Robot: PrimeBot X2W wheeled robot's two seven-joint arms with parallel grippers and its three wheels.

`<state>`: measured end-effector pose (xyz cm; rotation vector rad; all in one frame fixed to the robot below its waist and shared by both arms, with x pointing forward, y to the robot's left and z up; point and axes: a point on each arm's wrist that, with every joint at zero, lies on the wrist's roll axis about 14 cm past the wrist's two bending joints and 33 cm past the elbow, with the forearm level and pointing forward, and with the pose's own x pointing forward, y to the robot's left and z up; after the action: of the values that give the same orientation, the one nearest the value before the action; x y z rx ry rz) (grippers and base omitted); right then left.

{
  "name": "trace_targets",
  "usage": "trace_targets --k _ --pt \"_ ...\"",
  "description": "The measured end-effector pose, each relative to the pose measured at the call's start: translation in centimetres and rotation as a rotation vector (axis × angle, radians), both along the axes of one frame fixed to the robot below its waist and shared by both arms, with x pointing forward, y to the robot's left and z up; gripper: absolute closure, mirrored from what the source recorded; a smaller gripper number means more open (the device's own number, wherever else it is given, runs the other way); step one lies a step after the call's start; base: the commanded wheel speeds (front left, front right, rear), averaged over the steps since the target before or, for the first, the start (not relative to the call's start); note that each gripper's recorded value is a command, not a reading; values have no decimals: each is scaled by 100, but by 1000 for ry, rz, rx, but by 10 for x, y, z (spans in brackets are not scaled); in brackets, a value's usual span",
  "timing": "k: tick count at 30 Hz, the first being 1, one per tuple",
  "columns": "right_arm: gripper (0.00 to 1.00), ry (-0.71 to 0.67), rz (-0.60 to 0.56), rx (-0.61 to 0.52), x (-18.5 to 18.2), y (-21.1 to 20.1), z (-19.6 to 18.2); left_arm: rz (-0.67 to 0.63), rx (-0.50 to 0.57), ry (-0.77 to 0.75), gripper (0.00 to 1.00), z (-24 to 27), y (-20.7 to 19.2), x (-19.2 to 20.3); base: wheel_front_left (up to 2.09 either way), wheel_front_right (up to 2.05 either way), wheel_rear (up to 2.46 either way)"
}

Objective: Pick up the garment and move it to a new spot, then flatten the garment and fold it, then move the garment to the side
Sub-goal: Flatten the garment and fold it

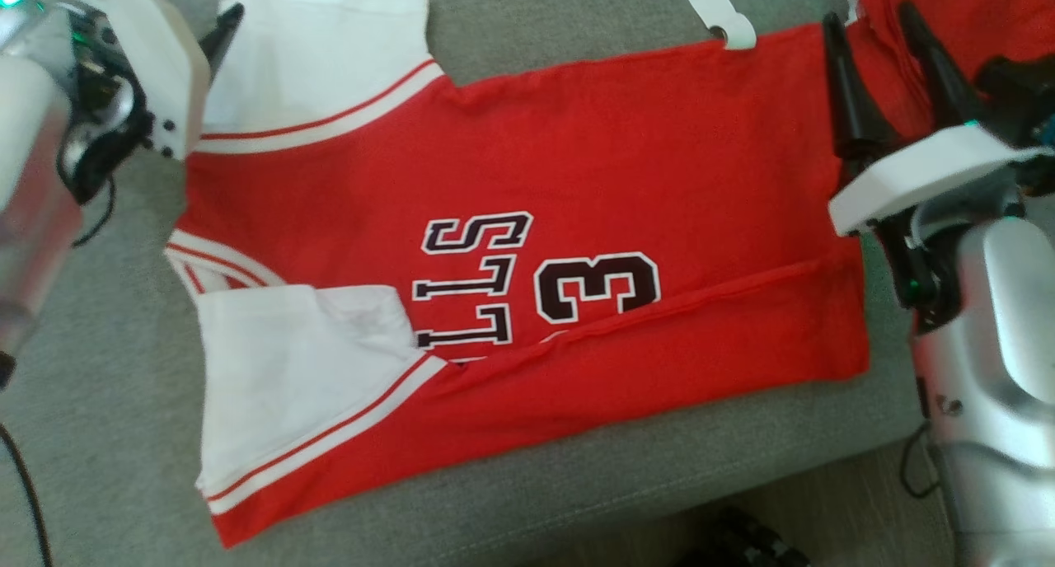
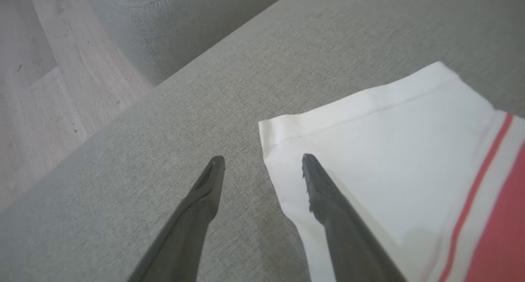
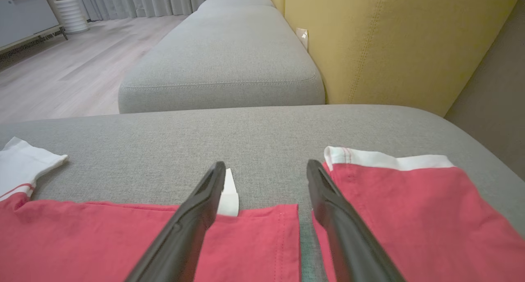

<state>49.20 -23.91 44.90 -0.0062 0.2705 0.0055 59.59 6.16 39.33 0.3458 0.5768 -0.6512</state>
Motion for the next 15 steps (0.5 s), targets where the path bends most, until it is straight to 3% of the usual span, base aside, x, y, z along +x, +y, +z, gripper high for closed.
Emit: trace_targets --k 15 --pt "0 16 25 -19 16 4 -7 24 -17 173 0 -30 -13 9 0 0 0"
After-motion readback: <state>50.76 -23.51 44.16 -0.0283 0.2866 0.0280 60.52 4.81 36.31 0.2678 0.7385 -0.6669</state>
